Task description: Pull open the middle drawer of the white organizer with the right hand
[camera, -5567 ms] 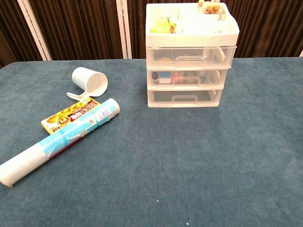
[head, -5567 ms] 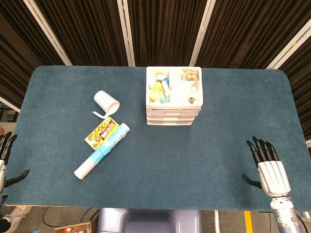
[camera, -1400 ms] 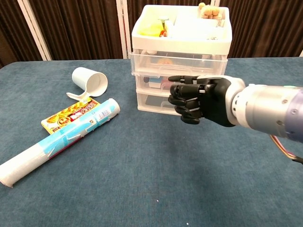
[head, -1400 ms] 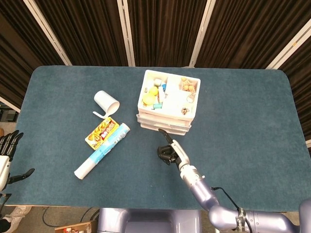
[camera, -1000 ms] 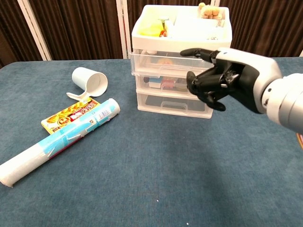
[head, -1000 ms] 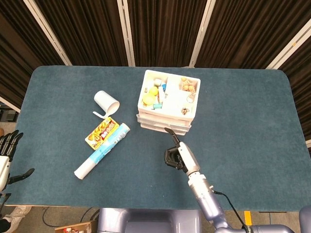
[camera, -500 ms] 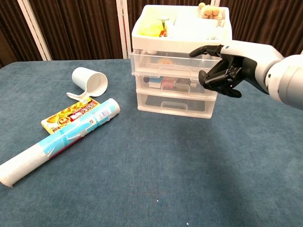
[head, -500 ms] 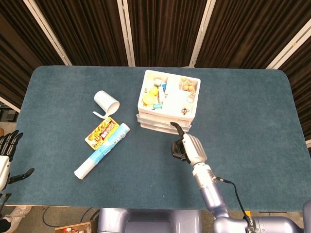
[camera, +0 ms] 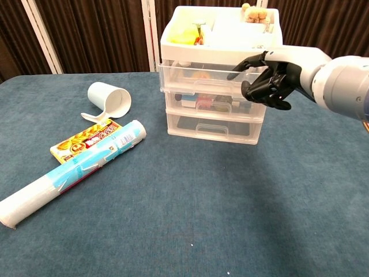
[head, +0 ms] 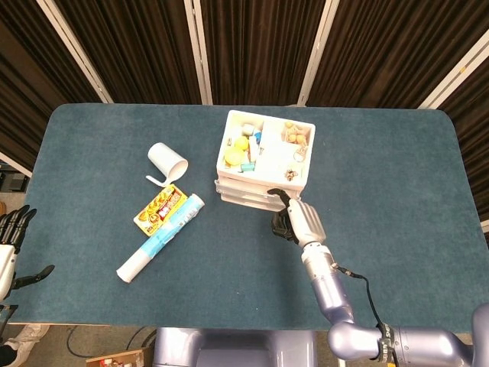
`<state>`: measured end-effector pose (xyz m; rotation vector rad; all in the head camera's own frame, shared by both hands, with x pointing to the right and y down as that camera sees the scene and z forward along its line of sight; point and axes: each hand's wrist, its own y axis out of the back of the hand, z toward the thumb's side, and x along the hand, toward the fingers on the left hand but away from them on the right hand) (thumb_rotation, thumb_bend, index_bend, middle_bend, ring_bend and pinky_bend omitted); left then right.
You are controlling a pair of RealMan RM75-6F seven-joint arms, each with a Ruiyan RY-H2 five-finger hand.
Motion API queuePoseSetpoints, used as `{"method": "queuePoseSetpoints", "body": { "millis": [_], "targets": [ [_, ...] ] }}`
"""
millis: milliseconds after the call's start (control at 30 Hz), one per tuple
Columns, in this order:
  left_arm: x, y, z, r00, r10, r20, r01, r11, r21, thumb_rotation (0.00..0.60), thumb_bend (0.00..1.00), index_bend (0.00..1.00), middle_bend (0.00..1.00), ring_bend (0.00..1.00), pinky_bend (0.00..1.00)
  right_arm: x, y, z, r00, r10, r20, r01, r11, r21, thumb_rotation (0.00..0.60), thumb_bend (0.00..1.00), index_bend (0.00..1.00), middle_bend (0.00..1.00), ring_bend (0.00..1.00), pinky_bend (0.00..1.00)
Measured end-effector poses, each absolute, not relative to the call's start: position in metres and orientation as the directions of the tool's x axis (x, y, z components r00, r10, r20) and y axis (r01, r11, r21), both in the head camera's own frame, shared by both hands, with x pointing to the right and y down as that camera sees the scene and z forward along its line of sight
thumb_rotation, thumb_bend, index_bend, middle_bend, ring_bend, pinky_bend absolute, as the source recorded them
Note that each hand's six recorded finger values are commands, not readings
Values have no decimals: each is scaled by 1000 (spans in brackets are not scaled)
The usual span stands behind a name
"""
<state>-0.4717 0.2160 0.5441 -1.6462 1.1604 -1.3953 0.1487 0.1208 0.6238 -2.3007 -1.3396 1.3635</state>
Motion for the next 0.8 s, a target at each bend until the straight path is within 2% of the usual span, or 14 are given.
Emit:
{"method": "queuePoseSetpoints", "body": {
  "millis": [267, 800],
  "targets": [
    [-472, 216, 544, 27, -925, 378, -202, -376, -904, 600, 8, 0, 0, 0, 30, 147, 124, 627, 189, 746, -639, 613, -598, -516, 600, 695, 410, 862, 815, 874],
    [-470, 216, 544, 32, -925, 378, -203, -376, -904, 600, 9, 0, 0, 0, 30, 145, 142, 610, 240, 751, -615, 637, -600, -484, 600, 695, 419, 863, 816, 874]
  ]
}}
